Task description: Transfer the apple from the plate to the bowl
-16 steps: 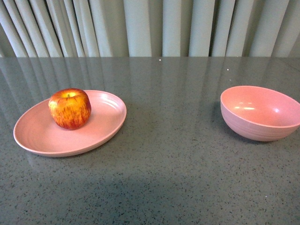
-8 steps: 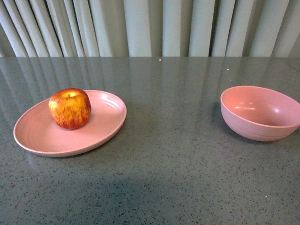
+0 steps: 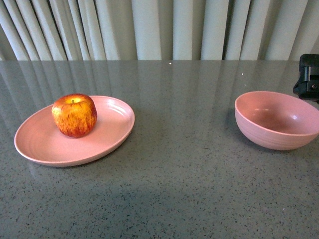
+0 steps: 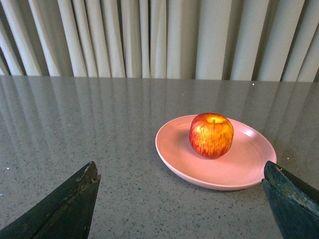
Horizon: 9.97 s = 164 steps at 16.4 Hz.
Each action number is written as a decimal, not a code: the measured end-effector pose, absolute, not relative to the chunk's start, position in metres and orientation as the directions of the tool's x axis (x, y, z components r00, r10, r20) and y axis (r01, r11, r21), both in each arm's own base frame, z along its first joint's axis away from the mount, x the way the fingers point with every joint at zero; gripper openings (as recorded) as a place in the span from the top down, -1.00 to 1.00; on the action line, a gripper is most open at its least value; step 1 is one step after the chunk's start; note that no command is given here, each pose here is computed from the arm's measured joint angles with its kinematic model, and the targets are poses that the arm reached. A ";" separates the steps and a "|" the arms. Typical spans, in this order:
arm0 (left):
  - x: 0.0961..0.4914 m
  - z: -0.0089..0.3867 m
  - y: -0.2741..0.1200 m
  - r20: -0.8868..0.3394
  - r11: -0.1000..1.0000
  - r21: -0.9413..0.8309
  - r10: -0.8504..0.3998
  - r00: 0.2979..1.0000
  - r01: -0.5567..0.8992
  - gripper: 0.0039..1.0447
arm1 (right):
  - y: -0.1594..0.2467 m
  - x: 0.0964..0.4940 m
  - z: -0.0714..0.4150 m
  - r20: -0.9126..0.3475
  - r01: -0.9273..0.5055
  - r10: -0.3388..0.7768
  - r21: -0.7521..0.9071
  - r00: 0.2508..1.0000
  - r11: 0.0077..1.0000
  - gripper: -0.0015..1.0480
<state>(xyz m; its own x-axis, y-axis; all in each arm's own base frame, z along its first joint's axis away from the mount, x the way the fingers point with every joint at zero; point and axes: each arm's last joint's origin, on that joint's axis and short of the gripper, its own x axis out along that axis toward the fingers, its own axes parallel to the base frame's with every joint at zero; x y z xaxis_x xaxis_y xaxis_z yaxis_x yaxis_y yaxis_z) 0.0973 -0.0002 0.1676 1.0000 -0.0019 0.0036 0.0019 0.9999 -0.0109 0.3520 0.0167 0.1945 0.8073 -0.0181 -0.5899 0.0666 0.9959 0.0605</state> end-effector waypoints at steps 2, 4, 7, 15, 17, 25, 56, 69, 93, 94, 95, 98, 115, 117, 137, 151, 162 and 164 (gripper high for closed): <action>0.097 0.168 0.000 0.004 1.000 -0.011 -0.002 1.000 0.002 -0.88 | 0.017 0.363 0.187 -0.616 0.086 -0.030 0.061 0.788 0.994 -0.87; 0.097 0.168 0.000 0.004 1.000 -0.011 -0.002 1.000 0.002 -0.88 | 0.017 0.368 0.173 -0.656 0.102 -0.029 0.073 0.755 0.992 -0.87; 0.097 0.168 0.000 0.004 1.000 -0.011 -0.002 1.000 0.002 -0.88 | 0.018 0.369 0.161 -0.686 0.107 0.001 0.115 0.728 0.988 -0.56; 0.097 0.168 0.000 0.004 1.000 -0.011 -0.002 1.000 0.002 -0.88 | 0.019 0.367 0.168 -0.677 0.096 0.040 0.161 0.735 0.982 0.95; 0.097 0.168 0.000 0.004 1.000 -0.011 -0.002 1.000 0.002 -0.88 | 0.021 0.364 0.180 -0.658 0.086 0.064 0.192 0.750 0.978 0.95; 0.097 0.168 0.000 0.004 1.000 -0.011 -0.002 1.000 0.002 -0.88 | 0.096 0.358 0.225 -0.593 -0.127 0.245 0.233 0.767 0.964 0.95; 0.097 0.168 0.000 0.004 1.000 -0.011 -0.002 1.000 0.002 -0.88 | 0.018 0.267 0.299 -0.140 -0.156 0.217 0.355 0.966 0.922 -0.87; 0.097 0.168 0.000 0.004 1.000 -0.011 -0.002 1.000 0.002 -0.88 | 0.001 0.124 0.177 0.001 -0.025 0.025 0.020 1.000 0.999 0.83; 0.097 0.168 0.000 0.004 1.000 -0.010 -0.002 1.000 0.002 -0.88 | 0.000 0.097 0.167 0.004 0.000 0.000 0.006 1.000 1.000 0.67; 0.097 0.168 0.000 0.004 1.000 -0.011 -0.002 1.000 0.002 -0.88 | 0.000 0.097 0.167 0.004 0.000 0.000 0.006 1.000 1.000 0.53; 0.097 0.168 0.000 0.004 1.000 -0.010 -0.002 1.000 0.002 -0.88 | 0.000 0.097 0.167 0.004 0.000 0.000 0.006 1.000 1.000 0.33; 0.097 0.168 0.000 0.004 1.000 -0.011 -0.002 1.000 0.002 -0.88 | 0.000 0.097 0.167 0.004 0.000 0.000 0.006 1.000 1.000 -0.23; 0.097 0.168 0.000 0.004 1.000 -0.011 -0.002 1.000 0.002 -0.88 | 0.000 0.097 0.167 0.004 0.000 0.000 0.006 1.000 1.000 -0.87; 0.098 0.165 -0.002 -0.212 0.997 -0.013 0.077 0.974 -0.082 -0.88 | 0.000 0.097 0.167 0.004 0.000 0.000 0.006 1.000 1.000 -0.87; 0.345 0.159 -0.061 -0.559 0.988 -0.020 -0.137 0.818 0.152 -0.88 | 0.000 0.097 0.167 0.004 0.001 -0.001 0.006 1.000 1.000 -0.87; 0.347 0.153 -0.062 -0.570 0.986 -0.027 -0.149 0.808 0.162 -0.36 | 0.000 0.097 0.167 0.005 0.000 0.000 0.006 1.000 1.000 -0.87; 0.304 0.269 -0.155 -0.330 0.895 0.032 -0.411 0.850 0.445 -0.33 | 0.000 0.097 0.167 0.004 0.000 0.000 0.006 1.000 1.000 -0.87; 0.304 0.253 -0.175 -0.379 0.875 0.027 -0.439 0.815 0.484 -0.33 | 0.000 0.097 0.167 0.005 0.000 0.000 0.006 1.000 1.000 -0.87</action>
